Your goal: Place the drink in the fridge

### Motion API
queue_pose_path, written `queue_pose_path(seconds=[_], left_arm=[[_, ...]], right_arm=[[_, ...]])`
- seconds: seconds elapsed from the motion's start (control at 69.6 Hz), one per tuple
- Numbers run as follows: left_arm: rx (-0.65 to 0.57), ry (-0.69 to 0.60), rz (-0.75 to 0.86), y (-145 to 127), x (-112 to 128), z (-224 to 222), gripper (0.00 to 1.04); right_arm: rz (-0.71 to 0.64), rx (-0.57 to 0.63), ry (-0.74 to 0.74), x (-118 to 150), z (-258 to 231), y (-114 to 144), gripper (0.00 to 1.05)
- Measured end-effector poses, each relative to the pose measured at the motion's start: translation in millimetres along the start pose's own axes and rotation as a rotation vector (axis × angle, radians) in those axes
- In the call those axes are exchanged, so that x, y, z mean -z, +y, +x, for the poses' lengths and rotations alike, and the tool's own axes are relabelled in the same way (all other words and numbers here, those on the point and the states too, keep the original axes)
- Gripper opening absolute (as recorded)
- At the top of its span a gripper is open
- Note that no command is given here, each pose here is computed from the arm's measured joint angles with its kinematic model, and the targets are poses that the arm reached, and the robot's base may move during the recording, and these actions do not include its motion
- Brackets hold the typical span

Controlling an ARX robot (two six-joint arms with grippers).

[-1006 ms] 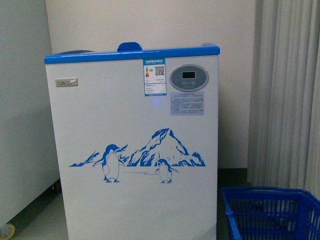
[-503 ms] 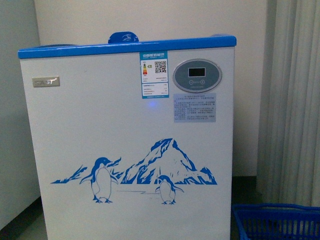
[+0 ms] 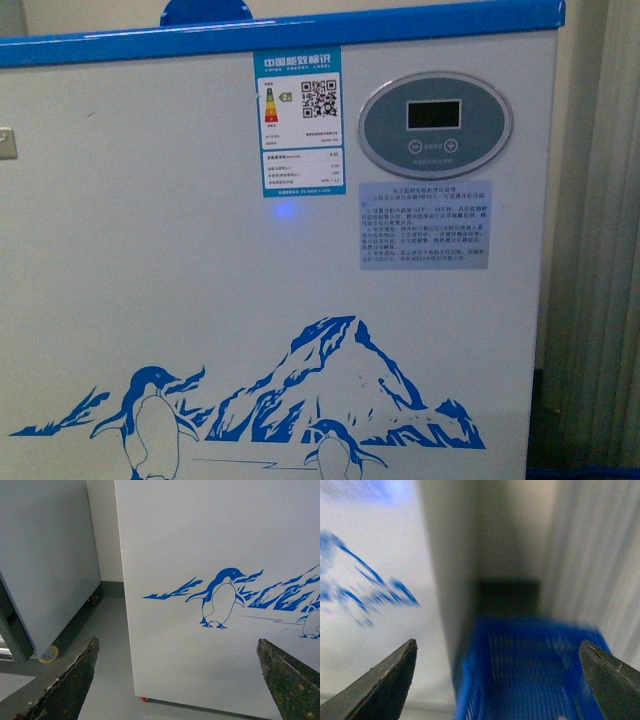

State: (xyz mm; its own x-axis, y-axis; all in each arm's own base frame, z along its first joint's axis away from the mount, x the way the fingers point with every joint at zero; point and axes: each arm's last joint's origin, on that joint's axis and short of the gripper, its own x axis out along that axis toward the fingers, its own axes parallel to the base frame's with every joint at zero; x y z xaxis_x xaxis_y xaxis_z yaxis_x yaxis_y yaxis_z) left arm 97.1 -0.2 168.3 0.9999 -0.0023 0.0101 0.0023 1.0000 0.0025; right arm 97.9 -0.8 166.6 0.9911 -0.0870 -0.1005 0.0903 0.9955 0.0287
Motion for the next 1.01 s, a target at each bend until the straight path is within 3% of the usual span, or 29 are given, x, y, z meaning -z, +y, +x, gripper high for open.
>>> queue_pose_path(seconds=[0.115, 0.331, 0.532, 1.006], left_arm=[[0.0, 0.0, 0.0, 0.0, 0.0, 0.0, 0.97], [0.0, 0.0, 0.0, 0.0, 0.0, 0.0, 0.97], [0.0, 0.0, 0.0, 0.0, 0.0, 0.0, 0.97], [0.0, 0.0, 0.0, 0.0, 0.0, 0.0, 0.97]], right_arm=[[0.053, 0.341, 0.379, 1.2, 16.7, -11.8, 0.97], [0.079, 0.56, 0.603, 26.1, 84.7, -41.3, 0.97], [0.107, 0.671, 0.782, 78.0, 142.8, -63.4, 0.97], [0.217, 0.733, 1.01, 219.3, 245.1, -82.6, 0.97]])
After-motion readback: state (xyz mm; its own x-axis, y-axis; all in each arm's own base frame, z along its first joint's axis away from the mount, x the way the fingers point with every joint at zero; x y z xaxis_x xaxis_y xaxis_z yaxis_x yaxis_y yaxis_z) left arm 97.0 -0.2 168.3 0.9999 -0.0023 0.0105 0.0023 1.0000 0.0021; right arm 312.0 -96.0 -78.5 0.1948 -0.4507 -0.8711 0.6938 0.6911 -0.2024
